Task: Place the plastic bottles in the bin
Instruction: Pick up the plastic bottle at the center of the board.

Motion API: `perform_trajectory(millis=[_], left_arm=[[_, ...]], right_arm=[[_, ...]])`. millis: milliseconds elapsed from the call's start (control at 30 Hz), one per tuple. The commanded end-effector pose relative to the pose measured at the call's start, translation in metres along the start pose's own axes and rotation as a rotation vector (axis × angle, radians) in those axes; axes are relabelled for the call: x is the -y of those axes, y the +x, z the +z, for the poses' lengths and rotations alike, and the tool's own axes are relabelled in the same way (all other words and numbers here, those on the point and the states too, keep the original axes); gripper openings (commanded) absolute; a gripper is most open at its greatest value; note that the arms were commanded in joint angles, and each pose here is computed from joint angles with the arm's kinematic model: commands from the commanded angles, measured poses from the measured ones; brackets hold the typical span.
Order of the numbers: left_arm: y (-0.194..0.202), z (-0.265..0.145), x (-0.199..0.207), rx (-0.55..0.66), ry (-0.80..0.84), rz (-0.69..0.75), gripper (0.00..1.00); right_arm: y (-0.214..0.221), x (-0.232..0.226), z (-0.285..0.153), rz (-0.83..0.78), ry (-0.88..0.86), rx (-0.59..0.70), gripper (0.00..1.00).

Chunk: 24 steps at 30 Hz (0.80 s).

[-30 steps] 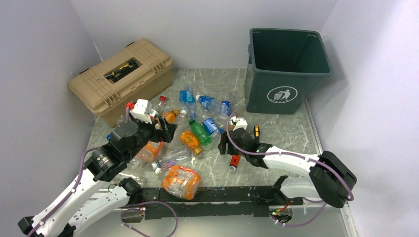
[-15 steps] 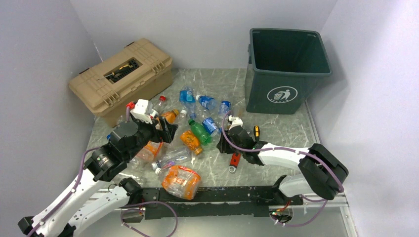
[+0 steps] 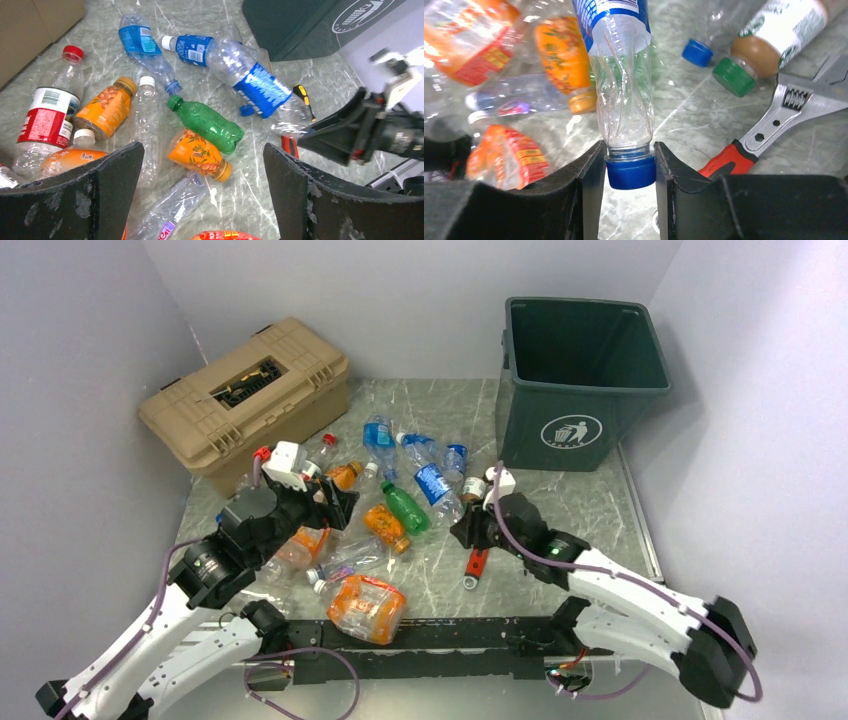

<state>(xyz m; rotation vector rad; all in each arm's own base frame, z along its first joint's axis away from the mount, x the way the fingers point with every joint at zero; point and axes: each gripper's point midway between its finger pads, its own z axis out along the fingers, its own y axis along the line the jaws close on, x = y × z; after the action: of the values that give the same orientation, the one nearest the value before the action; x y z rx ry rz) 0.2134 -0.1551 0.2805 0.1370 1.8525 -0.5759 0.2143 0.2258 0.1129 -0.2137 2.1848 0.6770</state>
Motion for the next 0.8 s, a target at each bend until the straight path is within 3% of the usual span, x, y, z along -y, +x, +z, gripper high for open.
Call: perform_trajectory(millis=[0,200,367,467,600,667,767], left_arm=[[-0.023,-0.006,0.006,0.081,0.027,0.005,0.95],[-0.046,-0.019,0.011,0.200,0.079,0.089,0.95],[-0.056,-0.030,0.063,0.227,0.366,0.236,0.96],[-0.050,-0.041,0.106,0.099,0.604,0.338,0.96],[-0.013,-0.058,0.140,-0.197,0.925,0.484,0.95],[0.006,-0.049,0.133,-0.344,0.917,0.517,0.92],[0.016,-0.043,0.128,-0.345,0.904,0.620,0.90]], right_arm=[[-0.022,-0.031,-0.047,-0.112,-0.133,-0.029,0.00],[-0.021,-0.055,-0.097,-0.229,-0.243,-0.222,0.00],[-0.011,-0.062,-0.121,-0.299,-0.275,-0.385,0.00],[-0.010,-0.061,-0.128,-0.347,-0.270,-0.411,0.00],[-0.015,-0.068,-0.135,-0.422,-0.293,-0.423,0.00],[-0.014,-0.073,-0.139,-0.435,-0.315,-0.429,0.00],[-0.009,-0.085,-0.147,-0.439,-0.386,-0.449,0.00]])
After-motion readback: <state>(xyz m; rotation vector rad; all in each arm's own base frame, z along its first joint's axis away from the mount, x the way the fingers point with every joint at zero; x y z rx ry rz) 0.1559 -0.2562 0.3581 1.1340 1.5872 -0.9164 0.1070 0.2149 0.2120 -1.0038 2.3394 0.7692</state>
